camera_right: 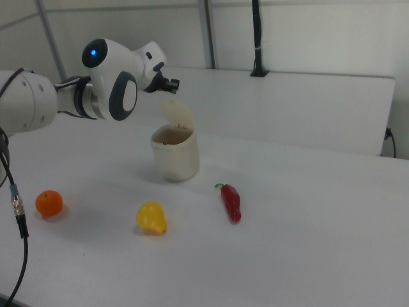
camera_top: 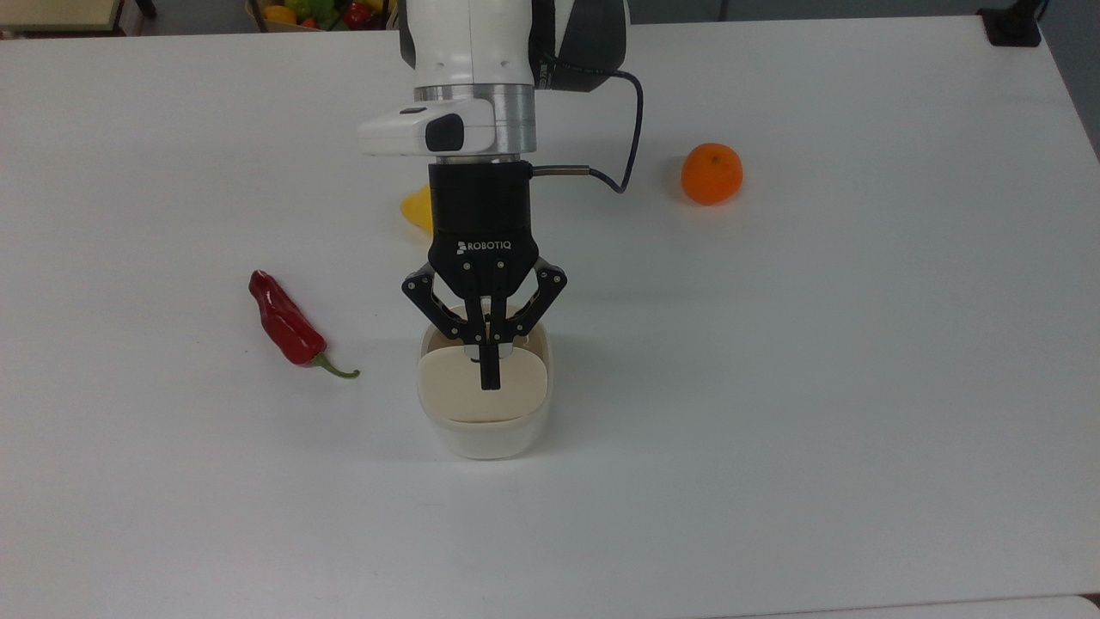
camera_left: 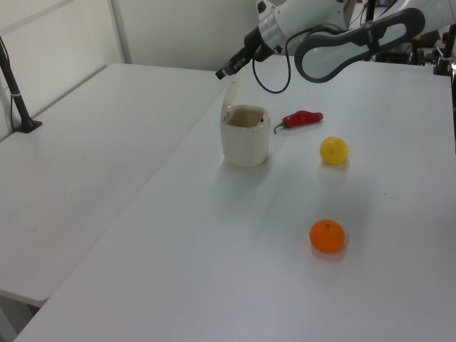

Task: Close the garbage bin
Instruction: 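Move the gripper down behind the bin's raised flip lid, then push the flip lid forward and down onto the bin opening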

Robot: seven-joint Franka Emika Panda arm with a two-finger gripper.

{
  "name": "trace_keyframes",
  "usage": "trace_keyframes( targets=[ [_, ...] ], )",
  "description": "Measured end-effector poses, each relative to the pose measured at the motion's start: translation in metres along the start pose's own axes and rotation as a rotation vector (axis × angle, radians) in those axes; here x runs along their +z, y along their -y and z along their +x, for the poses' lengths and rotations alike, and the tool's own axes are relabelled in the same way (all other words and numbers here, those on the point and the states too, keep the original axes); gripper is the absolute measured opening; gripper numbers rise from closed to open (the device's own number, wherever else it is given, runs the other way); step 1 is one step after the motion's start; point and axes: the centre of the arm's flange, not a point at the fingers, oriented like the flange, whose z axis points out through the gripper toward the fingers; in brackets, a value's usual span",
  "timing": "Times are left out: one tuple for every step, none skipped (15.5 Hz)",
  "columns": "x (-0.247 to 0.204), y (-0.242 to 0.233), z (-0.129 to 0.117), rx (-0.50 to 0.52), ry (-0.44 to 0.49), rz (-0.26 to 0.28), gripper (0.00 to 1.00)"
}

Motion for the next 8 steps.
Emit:
trace_keyframes(
  targets=[
    [0.0, 0.001, 0.001, -0.001, -0.001, 0.001, 0.01],
    [-0.001, 0.001, 0.001, -0.001, -0.002, 0.001, 0.01],
    [0.0, 0.002, 0.001, -0.002, 0.009, 0.002, 0.01],
    [0.002, 0.002, -0.002, -0.002, 0.042, 0.001, 0.01],
    [0.005, 0.002, -0.005, -0.002, 0.092, 0.0, 0.01],
    [0.006, 0.002, -0.007, -0.002, 0.136, -0.001, 0.01],
    [0.006, 0.002, -0.008, -0.002, 0.178, -0.003, 0.01],
    [0.005, 0.001, -0.009, -0.002, 0.212, -0.004, 0.01]
  ],
)
